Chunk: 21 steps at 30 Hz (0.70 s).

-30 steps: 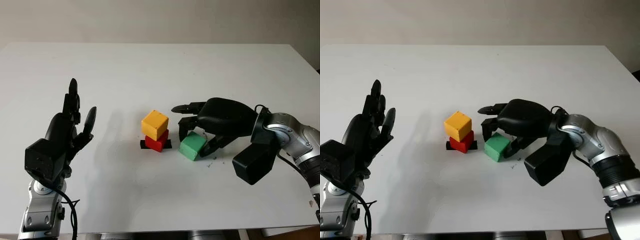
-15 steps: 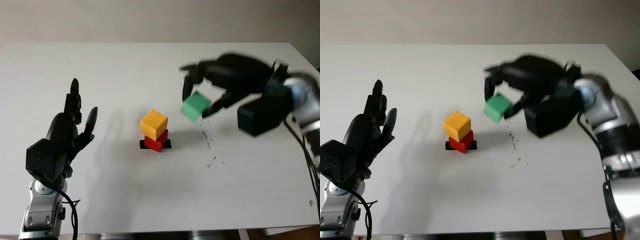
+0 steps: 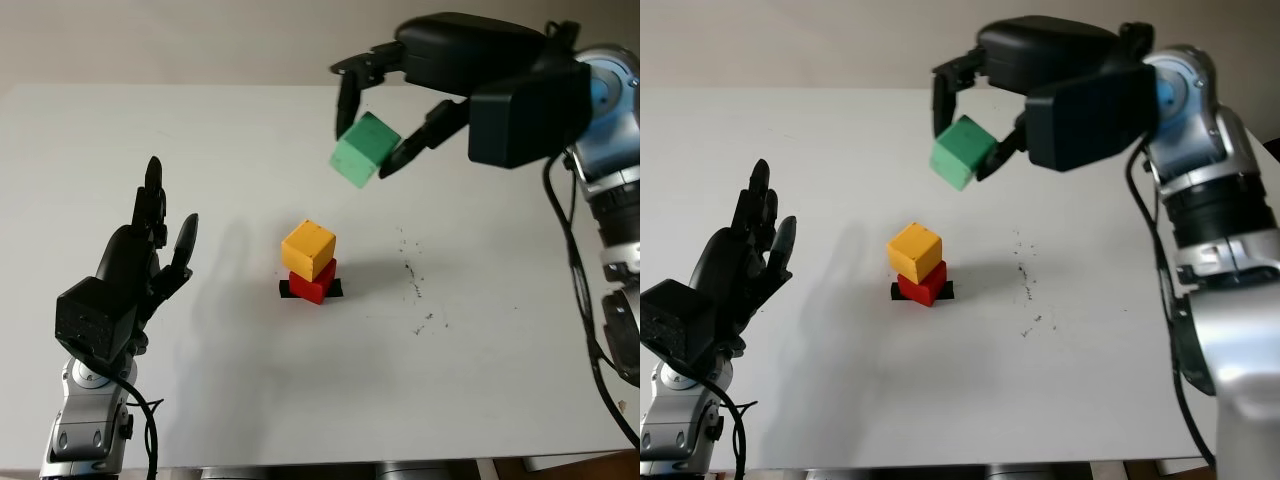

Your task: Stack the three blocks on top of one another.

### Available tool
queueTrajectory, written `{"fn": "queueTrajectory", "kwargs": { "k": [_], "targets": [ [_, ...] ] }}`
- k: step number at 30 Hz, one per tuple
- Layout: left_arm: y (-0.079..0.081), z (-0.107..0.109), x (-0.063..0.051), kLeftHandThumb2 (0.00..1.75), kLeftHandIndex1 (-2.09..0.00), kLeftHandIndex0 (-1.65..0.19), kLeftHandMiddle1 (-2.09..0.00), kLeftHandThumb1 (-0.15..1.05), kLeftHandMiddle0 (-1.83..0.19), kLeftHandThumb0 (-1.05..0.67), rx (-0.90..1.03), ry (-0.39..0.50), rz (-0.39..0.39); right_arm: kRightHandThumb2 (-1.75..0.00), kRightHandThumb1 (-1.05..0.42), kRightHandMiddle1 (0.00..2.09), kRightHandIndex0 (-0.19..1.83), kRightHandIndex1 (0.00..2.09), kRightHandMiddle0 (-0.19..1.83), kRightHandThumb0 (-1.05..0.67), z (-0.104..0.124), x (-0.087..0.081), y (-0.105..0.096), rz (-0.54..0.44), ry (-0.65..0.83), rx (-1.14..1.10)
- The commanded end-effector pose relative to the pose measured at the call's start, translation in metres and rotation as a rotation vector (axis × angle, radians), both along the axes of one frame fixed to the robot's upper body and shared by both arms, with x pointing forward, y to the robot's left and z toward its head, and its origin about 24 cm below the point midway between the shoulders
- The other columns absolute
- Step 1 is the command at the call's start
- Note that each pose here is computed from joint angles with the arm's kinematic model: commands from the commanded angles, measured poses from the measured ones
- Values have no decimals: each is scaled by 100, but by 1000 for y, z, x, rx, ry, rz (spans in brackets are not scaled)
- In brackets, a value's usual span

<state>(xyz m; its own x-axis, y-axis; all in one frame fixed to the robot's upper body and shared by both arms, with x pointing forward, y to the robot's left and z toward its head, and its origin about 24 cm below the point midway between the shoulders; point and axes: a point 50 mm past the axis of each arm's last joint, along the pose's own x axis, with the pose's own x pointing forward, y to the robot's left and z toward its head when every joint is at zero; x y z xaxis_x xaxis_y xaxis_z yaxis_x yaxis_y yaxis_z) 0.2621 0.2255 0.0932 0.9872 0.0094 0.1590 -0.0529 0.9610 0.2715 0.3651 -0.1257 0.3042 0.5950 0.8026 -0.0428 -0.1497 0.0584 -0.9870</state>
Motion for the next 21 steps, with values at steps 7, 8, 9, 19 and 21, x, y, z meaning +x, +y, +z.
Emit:
{"fn": "queueTrajectory", "kwargs": {
  "k": [7,8,9,19,21],
  "targets": [
    [-3,3,0,59,-3,19,-5,105,19,-84,-5,-10,-4,-6,-85,148,32,5,51,-48,1,2,30,79,51,-49],
    [-3,3,0,59,-2,19,-5,105,19,-85,-7,-11,-4,-6,-86,151,31,5,47,-48,-1,2,32,83,59,-62],
    [-4,3,-1,60,-2,19,-4,105,19,-85,-8,-12,-3,-6,-87,153,31,5,45,-48,-3,3,34,85,69,-74],
    [-4,0,-3,59,-3,19,-5,105,19,-84,-16,-15,9,-6,-88,147,28,4,47,-43,-29,8,40,60,149,-163],
    [-4,0,-3,59,-3,19,-4,105,19,-84,-15,-12,10,-6,-89,147,26,3,45,-41,-32,9,40,56,160,-167]
  ]
}}
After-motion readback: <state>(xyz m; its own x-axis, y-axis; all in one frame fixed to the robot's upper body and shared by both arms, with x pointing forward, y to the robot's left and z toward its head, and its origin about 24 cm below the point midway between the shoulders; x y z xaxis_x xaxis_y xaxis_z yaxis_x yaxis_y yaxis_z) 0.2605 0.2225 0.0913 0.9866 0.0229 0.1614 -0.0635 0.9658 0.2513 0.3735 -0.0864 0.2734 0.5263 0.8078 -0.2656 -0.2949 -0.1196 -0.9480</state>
